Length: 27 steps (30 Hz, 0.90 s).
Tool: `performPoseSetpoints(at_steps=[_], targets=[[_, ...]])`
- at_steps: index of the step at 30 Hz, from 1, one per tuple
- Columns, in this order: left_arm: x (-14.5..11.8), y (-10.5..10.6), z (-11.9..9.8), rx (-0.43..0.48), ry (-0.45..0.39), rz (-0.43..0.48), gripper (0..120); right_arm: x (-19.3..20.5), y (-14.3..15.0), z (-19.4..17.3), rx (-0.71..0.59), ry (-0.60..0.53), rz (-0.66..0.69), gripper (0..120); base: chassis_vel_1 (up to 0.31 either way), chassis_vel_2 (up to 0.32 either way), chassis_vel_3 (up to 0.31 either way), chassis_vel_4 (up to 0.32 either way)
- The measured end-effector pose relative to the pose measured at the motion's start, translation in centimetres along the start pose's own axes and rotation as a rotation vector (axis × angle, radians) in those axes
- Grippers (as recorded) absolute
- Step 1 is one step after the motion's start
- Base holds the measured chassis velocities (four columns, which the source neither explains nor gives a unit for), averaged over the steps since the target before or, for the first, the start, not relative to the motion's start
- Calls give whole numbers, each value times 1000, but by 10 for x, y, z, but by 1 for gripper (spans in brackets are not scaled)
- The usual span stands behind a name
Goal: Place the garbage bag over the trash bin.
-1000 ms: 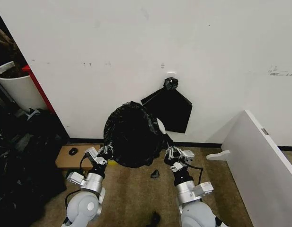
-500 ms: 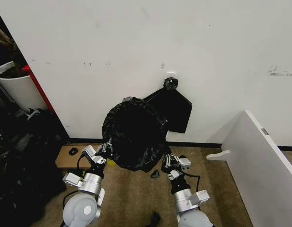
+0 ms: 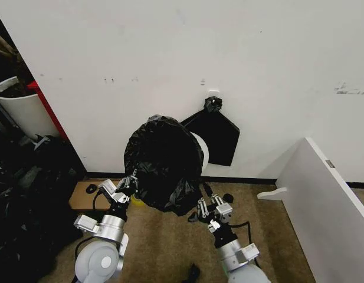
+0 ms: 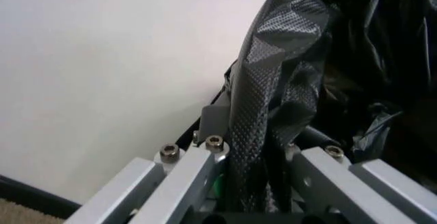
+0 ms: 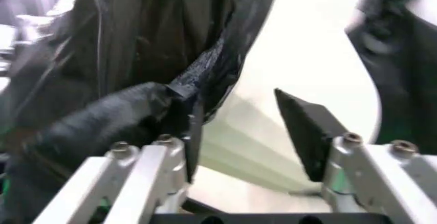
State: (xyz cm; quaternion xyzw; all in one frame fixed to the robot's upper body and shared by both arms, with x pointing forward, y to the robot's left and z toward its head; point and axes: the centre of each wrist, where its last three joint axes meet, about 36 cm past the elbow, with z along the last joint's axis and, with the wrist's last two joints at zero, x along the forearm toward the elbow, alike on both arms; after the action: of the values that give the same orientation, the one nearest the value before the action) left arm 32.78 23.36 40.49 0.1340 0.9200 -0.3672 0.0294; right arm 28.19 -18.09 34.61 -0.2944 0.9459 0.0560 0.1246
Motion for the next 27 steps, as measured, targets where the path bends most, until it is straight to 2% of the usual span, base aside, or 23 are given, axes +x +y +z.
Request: performPoseSetpoints(at_steps=[2,5,12,13,16,21,27], targets=[[-1,4,1,-6,9,-4,3,2,-12,2,22,-18,-42,50,0,0,0,0],[-3,13,1,-21,31,-13,3,3,-44,8,92,-44,-98,68,0,0,0,0],[-3,17,0,-36,54,-13,3,1,-72,16,141,-31,-78,86,0,0,0,0],[-4,17,0,-46,62,-10,3,0,-87,24,153,-2,-46,95,0,0,0,0],[-5,17,-1,-51,65,-7,3,3,-103,32,163,29,-37,99,0,0,0,0],[-6,15,-2,-55,67,-2,3,16,-144,40,218,57,-97,100,0,0,0,0],[-3,14,-1,-77,77,5,3,14,-150,29,262,29,-53,100,0,0,0,0]])
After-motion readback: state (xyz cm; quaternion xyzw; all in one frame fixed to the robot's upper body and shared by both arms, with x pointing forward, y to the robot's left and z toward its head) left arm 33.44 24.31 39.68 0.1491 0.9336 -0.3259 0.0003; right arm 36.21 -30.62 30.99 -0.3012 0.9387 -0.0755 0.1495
